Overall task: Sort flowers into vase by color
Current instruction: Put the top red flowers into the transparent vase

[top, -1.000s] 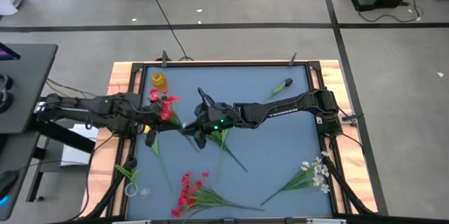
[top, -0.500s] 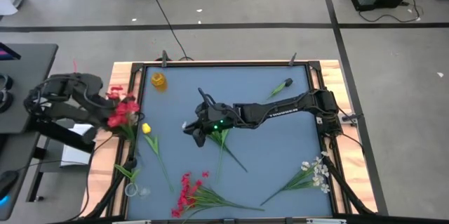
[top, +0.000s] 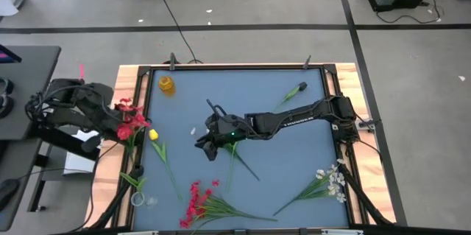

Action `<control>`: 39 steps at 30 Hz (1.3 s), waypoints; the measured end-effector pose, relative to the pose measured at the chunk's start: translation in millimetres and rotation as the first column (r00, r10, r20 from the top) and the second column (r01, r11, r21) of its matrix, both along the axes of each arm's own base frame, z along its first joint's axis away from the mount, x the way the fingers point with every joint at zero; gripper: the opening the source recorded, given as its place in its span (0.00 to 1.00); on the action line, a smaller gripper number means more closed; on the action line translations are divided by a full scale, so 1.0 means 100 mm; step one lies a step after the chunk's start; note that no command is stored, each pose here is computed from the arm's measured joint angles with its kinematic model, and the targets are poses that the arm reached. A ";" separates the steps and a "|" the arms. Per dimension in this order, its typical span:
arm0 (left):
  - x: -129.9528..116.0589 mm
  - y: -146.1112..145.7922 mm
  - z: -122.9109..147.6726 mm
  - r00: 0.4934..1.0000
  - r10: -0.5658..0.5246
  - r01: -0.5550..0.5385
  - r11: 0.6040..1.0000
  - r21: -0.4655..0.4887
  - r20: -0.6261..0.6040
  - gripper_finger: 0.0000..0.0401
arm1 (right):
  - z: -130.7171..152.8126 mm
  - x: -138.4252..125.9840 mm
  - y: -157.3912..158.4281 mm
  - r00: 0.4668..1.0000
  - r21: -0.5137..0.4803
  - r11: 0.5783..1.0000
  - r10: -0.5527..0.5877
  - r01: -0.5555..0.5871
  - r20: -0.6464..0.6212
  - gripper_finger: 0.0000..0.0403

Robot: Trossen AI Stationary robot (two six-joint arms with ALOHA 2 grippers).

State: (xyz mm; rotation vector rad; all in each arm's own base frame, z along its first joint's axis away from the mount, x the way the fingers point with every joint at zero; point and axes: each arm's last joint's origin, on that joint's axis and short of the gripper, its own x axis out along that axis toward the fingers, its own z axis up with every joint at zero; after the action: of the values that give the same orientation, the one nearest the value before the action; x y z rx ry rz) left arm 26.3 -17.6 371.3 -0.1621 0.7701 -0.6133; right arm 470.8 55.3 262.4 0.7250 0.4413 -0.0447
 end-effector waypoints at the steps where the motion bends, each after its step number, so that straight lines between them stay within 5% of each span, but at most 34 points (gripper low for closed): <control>1: -0.01 -0.01 0.00 1.000 -0.015 0.015 1.000 -0.023 -0.009 0.02 | 0.00 0.00 0.00 1.000 0.000 1.000 0.001 -0.001 -0.004 0.28; 10: -0.02 -0.03 0.02 0.993 -0.114 0.115 0.988 -0.100 0.013 0.02 | 0.00 0.00 -0.01 1.000 0.003 1.000 0.009 -0.009 -0.005 0.28; 17: 0.08 -0.06 0.17 0.965 -0.154 0.182 0.976 -0.117 0.212 0.02 | -0.03 -0.01 -0.06 0.999 -0.004 1.000 -0.005 0.005 -0.034 0.28; 39: 0.33 -0.15 -0.11 0.955 -0.223 0.250 0.960 -0.127 0.195 0.02 | -0.04 0.01 -0.35 0.998 0.012 0.999 0.047 -0.047 -0.046 0.28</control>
State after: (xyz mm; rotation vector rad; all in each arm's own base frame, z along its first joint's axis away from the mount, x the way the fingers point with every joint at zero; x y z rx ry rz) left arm 59.5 -32.1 360.8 -0.1520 0.5718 -0.9032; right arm 471.4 20.5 258.3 0.7248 0.5031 -0.0150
